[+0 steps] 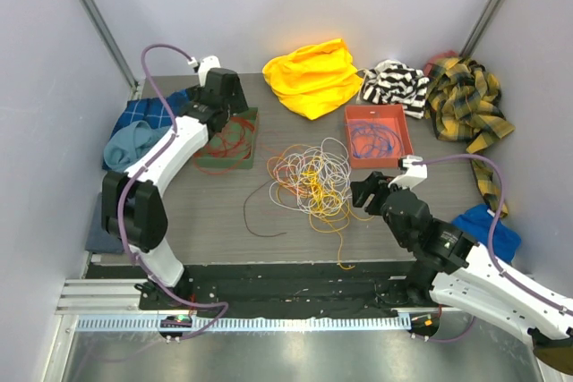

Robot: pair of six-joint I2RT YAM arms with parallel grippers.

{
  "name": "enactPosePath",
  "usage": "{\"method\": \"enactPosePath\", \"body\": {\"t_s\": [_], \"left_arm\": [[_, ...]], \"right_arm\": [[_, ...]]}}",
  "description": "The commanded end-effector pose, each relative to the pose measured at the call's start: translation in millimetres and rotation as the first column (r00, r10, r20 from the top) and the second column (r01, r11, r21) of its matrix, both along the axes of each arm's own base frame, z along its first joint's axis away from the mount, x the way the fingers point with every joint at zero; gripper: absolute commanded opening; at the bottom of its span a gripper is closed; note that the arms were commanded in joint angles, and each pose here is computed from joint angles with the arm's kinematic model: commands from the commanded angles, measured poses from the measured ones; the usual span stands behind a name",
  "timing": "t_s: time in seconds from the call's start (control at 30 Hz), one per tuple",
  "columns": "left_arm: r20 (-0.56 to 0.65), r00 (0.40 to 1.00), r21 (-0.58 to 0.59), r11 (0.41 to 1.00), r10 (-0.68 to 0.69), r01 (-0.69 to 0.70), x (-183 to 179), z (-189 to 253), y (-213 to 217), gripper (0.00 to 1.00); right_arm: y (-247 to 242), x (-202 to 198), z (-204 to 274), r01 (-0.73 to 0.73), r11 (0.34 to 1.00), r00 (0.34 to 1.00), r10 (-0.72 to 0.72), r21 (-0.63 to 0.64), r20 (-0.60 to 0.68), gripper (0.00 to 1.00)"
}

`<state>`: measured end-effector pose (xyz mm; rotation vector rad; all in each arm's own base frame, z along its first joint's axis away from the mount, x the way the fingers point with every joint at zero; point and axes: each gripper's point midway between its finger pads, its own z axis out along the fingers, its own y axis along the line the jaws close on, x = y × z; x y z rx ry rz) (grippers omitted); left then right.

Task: Untangle the cables

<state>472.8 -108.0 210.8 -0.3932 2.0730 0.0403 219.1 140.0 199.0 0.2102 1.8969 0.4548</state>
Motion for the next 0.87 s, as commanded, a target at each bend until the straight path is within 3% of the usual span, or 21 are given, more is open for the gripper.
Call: {"method": "enactPosePath", "body": {"t_s": [0.0,0.2,0.23,0.43,0.53,0.83], "left_arm": [[0.223,0.975,-0.049,0.999,-0.005,0.017,-12,78,8,1.00],[0.172,0.984,-0.103,0.994,0.052,-0.035,-75,82,29,1.00],[0.128,0.991,-0.102,0.995,0.031,-0.018,-93,59,22,1.00],[0.104,0.991,-0.137,0.986,-0.085,0.099,-181,16,-14,1.00],[0.072,0.990,-0.188,0.974,-0.118,0.130,-208,0,-23,1.00],[0.009,0.986,-0.105,0.981,-0.165,0.165,-228,-12,-17,1.00]], "right_arm": [[3,5,8,0.008,1.000,0.999,-0.009,0.017,0.036,0.67],[3,5,4,0.004,1.000,1.000,-0.004,0.004,0.029,0.66],[3,5,4,0.004,1.000,1.000,-0.004,0.005,0.030,0.66],[2,7,1,0.002,0.999,0.999,0.000,-0.041,0.033,0.66],[6,10,3,-0.005,0.998,1.000,0.007,-0.070,0.027,0.66],[17,17,5,-0.011,0.997,1.000,0.012,-0.074,0.013,0.66]]}}
